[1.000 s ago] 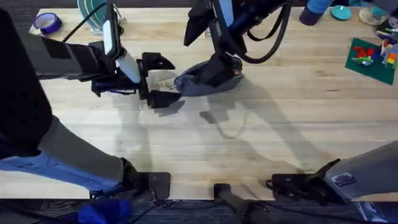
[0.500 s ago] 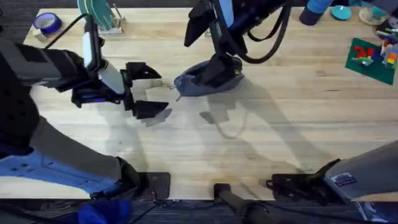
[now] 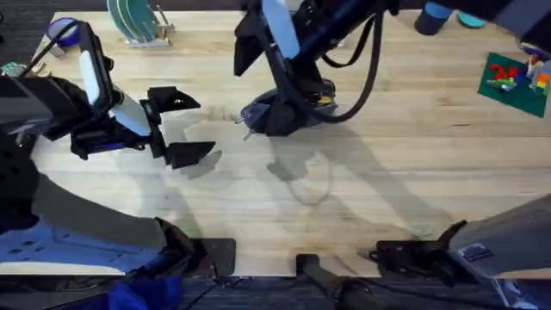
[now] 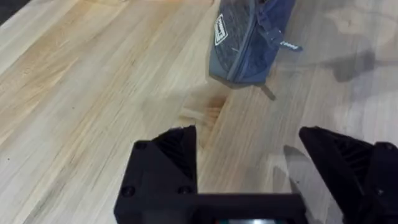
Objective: Unzip the bag, pick up the pens from the table one at a time and place them inside, then zip the bag closed.
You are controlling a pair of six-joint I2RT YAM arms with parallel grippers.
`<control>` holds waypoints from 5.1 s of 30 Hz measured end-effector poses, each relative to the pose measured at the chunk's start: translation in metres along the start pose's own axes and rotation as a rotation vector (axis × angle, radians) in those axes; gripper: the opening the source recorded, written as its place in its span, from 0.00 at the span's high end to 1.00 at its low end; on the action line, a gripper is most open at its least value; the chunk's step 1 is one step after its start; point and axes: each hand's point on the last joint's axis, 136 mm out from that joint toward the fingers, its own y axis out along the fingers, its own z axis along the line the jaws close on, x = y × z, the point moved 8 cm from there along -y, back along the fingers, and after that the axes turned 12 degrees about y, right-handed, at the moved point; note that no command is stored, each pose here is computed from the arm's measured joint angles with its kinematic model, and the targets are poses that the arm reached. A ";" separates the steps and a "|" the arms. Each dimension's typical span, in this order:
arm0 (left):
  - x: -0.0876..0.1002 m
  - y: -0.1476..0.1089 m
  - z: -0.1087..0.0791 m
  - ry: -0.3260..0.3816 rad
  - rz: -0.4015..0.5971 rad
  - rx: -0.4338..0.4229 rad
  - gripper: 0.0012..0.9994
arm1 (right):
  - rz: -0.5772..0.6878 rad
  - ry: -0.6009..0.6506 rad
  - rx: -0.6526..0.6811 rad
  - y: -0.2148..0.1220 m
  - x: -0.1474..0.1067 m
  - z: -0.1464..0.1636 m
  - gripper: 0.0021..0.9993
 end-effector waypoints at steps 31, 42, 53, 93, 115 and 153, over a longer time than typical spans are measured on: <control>-0.001 0.000 0.000 0.015 0.014 -0.007 0.00 | 0.099 -0.320 0.033 0.059 -0.032 -0.036 0.00; -0.001 0.000 0.000 0.015 0.014 -0.007 0.00 | 0.116 -0.470 0.053 0.065 -0.051 -0.049 0.00; -0.001 0.000 0.000 0.032 0.014 -0.008 0.00 | 0.115 -0.520 0.060 0.077 -0.056 -0.055 0.00; -0.002 0.000 -0.001 0.078 0.016 -0.009 0.00 | 0.083 -0.513 0.084 0.104 -0.068 -0.066 0.97; -0.002 0.000 -0.001 0.081 0.016 -0.009 0.00 | 0.066 -0.395 0.094 0.104 -0.067 -0.064 0.97; 0.021 0.042 -0.008 0.162 -0.043 -0.168 0.00 | -0.125 0.344 0.203 0.084 -0.065 -0.070 0.97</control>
